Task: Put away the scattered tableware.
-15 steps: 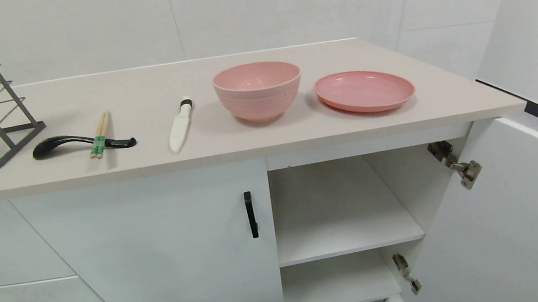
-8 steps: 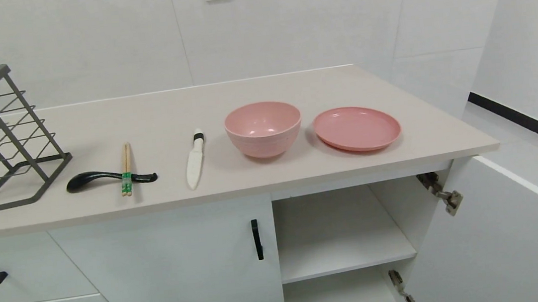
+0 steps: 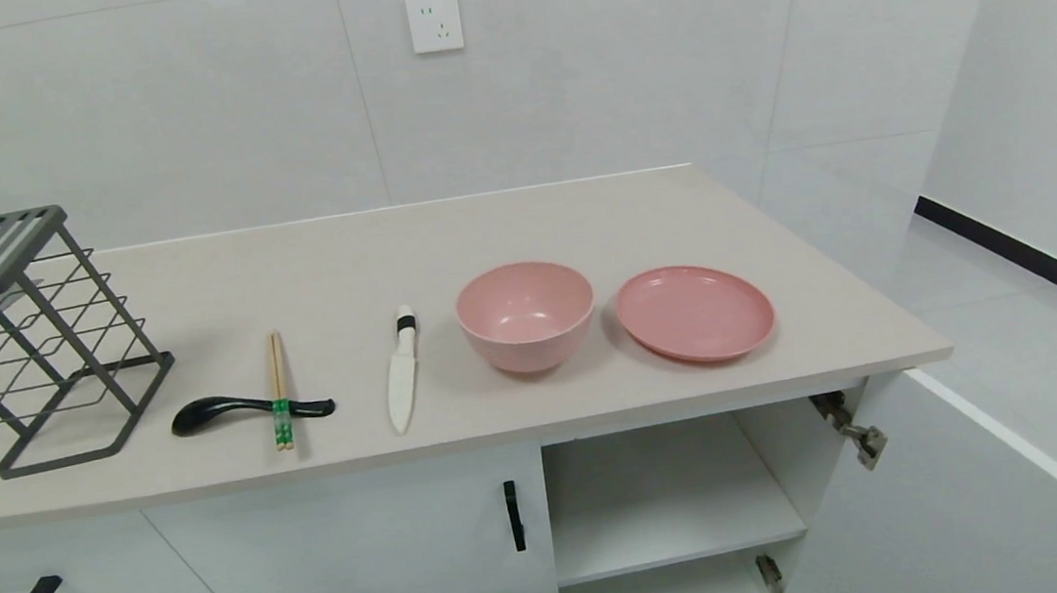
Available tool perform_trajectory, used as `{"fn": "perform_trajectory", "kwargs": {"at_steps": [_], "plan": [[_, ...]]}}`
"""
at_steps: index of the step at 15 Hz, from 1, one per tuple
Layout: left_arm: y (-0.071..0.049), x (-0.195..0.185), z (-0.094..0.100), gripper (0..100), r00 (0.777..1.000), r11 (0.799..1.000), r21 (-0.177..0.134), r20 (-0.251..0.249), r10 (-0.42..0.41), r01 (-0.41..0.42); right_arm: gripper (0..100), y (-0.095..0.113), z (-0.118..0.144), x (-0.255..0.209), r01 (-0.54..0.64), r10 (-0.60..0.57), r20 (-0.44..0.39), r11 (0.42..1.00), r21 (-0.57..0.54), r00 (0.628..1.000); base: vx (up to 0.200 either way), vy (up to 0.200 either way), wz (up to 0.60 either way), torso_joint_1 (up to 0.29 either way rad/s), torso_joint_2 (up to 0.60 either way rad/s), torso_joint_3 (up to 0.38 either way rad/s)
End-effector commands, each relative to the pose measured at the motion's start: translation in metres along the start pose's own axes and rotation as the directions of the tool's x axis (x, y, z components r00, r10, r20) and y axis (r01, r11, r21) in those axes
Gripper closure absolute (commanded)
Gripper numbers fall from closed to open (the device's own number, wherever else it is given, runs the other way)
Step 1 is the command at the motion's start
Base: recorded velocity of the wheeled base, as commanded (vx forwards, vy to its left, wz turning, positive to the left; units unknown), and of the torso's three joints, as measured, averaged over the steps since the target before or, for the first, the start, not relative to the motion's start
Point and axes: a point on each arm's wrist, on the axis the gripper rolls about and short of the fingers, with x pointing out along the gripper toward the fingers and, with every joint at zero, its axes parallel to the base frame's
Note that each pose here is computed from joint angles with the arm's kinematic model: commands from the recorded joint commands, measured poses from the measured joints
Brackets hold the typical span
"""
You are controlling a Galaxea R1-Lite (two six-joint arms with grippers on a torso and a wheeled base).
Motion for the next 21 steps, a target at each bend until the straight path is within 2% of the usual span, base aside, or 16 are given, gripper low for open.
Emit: {"fn": "perform_trajectory", "kwargs": {"at_steps": [1,13,21], "plan": [[0.0000,0.0001,0.0000,0,1.000,1.000,0.000,-0.001,0.001,-0.001,0,0.0000,0.0000,0.0001,0.000,0.000,-0.001,1.000,0.000,1.000,0.000,0.000,0.00,0.237,-0.51,-0.271],[0.0000,0.0001,0.0000,0,1.000,1.000,0.001,-0.001,-0.001,0.001,0,0.0000,0.0000,0.0001,0.000,0.000,-0.001,1.000,0.000,1.000,0.000,0.000,0.00,0.266,-0.55,-0.292],[0.0000,0.0001,0.0000,0,1.000,1.000,0.001,-0.001,-0.001,0.001,0,0.0000,0.0000,0.0001,0.000,0.000,-0.001,1.000,0.000,1.000,0.000,0.000,0.00,0.031,-0.06,-0.031]]}}
